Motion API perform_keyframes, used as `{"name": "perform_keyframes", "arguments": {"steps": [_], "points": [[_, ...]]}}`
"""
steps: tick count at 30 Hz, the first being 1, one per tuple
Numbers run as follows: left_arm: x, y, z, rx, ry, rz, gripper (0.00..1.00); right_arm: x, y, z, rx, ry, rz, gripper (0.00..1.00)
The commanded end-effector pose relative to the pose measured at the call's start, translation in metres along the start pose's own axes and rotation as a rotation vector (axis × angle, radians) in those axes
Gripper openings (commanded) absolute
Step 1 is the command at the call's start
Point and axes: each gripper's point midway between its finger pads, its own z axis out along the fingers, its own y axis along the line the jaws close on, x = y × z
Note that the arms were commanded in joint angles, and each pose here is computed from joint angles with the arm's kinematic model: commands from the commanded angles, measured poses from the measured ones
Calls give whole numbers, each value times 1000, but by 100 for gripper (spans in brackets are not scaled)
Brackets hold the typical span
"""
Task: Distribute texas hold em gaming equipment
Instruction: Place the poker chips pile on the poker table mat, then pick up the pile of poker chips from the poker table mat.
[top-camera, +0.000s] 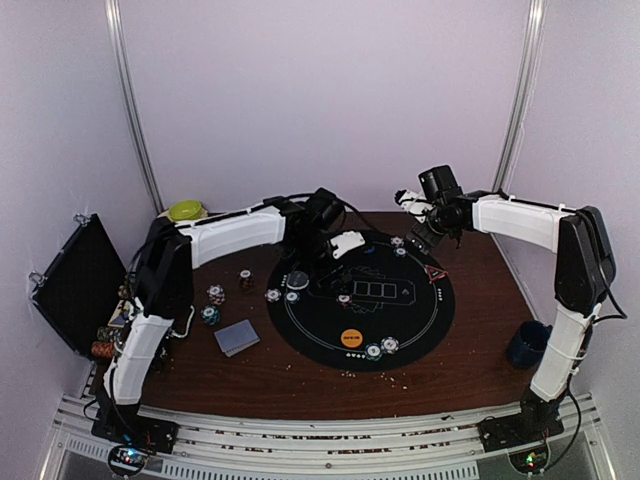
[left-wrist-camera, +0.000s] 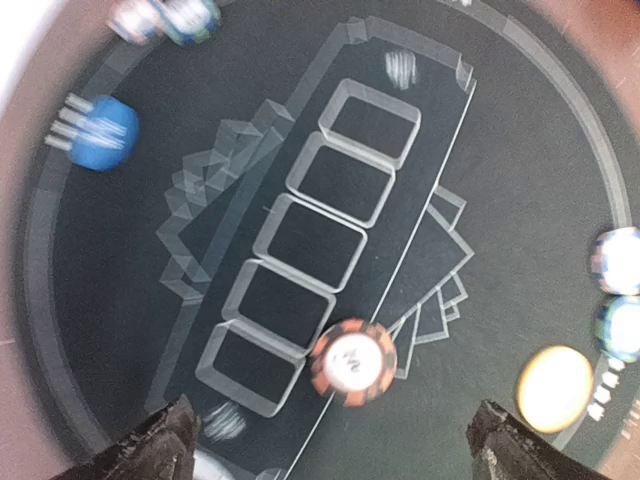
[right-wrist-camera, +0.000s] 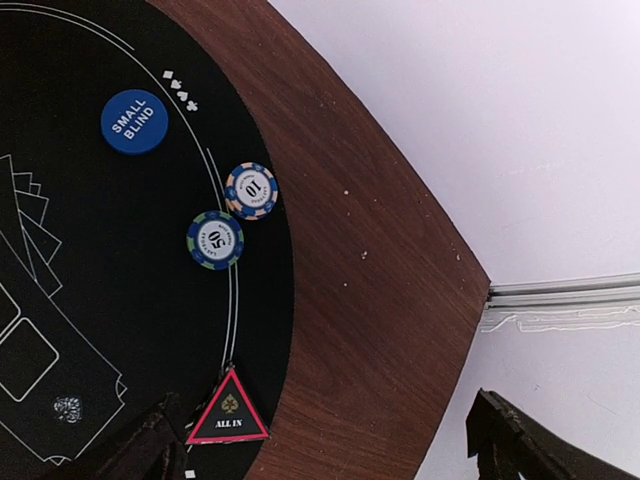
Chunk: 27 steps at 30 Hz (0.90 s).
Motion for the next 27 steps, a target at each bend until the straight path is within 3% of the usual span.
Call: {"name": "perform_keyframes", "arguments": {"steps": [1,8,16,19,27], "points": [[-36,35,-109,-199,-172,41,98,-24,18,-12,-68,-52,-1,100],[43,84,-189,-350,-180,-80,98,-61,92,-22,-284,-119,-39,100],[151,105,-240,-564,-177,-160,98,-91,167,-36,-514,-174,-31,100],[173,91,-242,-616,-216,-165,98,-86,188,-30,-513,-134,-63,100],[178,90,-245,-605,-256,-229,98,-73,232,-28,-569,-61,-158,99]]}}
